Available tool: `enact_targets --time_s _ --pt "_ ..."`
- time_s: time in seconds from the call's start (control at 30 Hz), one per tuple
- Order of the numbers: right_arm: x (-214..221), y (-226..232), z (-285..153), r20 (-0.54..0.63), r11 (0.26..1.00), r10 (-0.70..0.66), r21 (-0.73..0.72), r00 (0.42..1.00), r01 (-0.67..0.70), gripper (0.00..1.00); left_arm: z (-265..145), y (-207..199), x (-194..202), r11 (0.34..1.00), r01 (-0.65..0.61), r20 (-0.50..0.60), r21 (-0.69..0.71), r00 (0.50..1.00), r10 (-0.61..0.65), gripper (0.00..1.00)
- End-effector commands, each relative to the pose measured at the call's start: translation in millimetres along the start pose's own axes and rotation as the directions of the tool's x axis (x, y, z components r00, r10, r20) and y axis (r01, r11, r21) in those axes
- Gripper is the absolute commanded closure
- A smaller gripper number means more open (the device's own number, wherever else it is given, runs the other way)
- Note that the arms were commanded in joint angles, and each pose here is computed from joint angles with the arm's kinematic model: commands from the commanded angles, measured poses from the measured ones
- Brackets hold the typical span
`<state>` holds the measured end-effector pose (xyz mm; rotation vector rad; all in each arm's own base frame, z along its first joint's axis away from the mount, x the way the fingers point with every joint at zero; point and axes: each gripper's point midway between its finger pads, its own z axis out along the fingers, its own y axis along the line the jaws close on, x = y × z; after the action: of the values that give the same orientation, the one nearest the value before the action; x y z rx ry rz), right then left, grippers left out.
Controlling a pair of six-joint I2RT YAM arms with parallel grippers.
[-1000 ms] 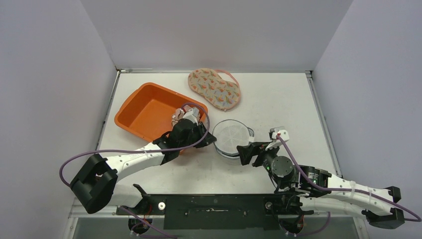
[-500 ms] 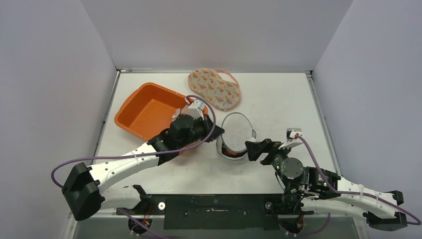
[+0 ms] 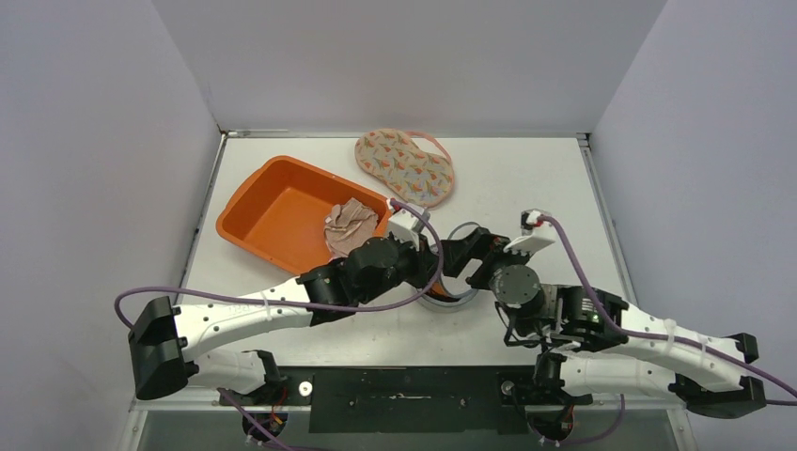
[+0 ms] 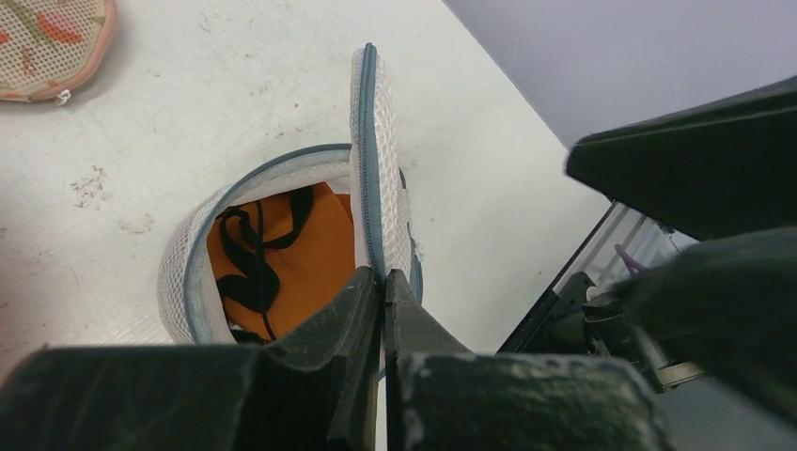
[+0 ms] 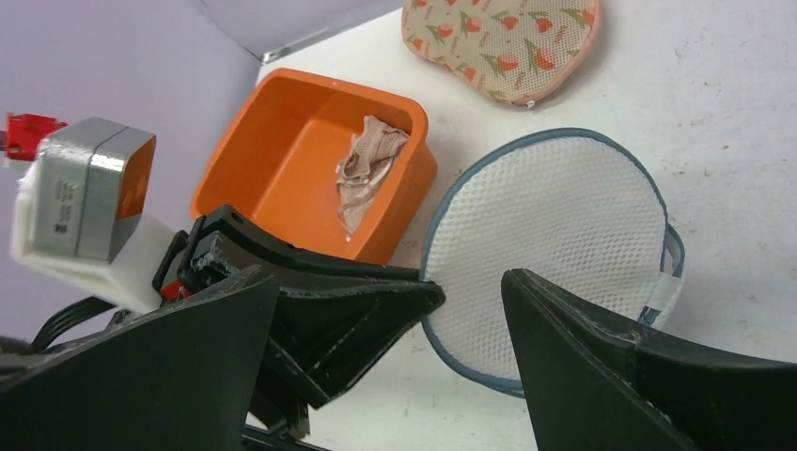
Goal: Unzip the laundry bag and remove the bra
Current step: Open the laundry bag at the center of the board.
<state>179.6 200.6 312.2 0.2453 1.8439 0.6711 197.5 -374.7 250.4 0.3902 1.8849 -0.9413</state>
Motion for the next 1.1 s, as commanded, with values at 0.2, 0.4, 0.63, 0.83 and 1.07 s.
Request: enact_targets --time_s 0.2,0.4,0.63,0.83,1.07 --pt "14.4 -9.7 37.4 -0.054 0.99 -0.059 0.128 0.997 0.065 0.17 -1.1 -29.5 -29.2 0.997 -0.055 0.108 0.044 0.993 0.05 1.0" --pt "21.8 -15.0 50.9 -0.068 0.985 -0.059 0.156 0.996 0.069 0.2 -8.1 -34.8 -31.5 0.995 -0.058 0.134 0.075 0.99 0.048 1.0" --pt "27.9 -26.0 55.0 -0.092 0.983 -0.049 0.174 0.995 0.064 0.39 -14.2 -43.8 -32.7 0.991 -0.06 0.16 0.121 0.986 0.04 1.0" --pt "29.4 -38.2 51.6 -0.1 0.981 -0.03 0.189 0.994 0.049 0.64 -16.1 -46.8 -28.8 0.988 -0.061 0.157 0.142 0.987 0.038 1.0" --pt "18.5 -53.7 35.4 -0.097 0.974 -0.079 0.204 0.992 0.097 0.85 -30.7 -26.6 -26.9 0.997 -0.022 0.156 0.074 0.988 0.01 0.36"
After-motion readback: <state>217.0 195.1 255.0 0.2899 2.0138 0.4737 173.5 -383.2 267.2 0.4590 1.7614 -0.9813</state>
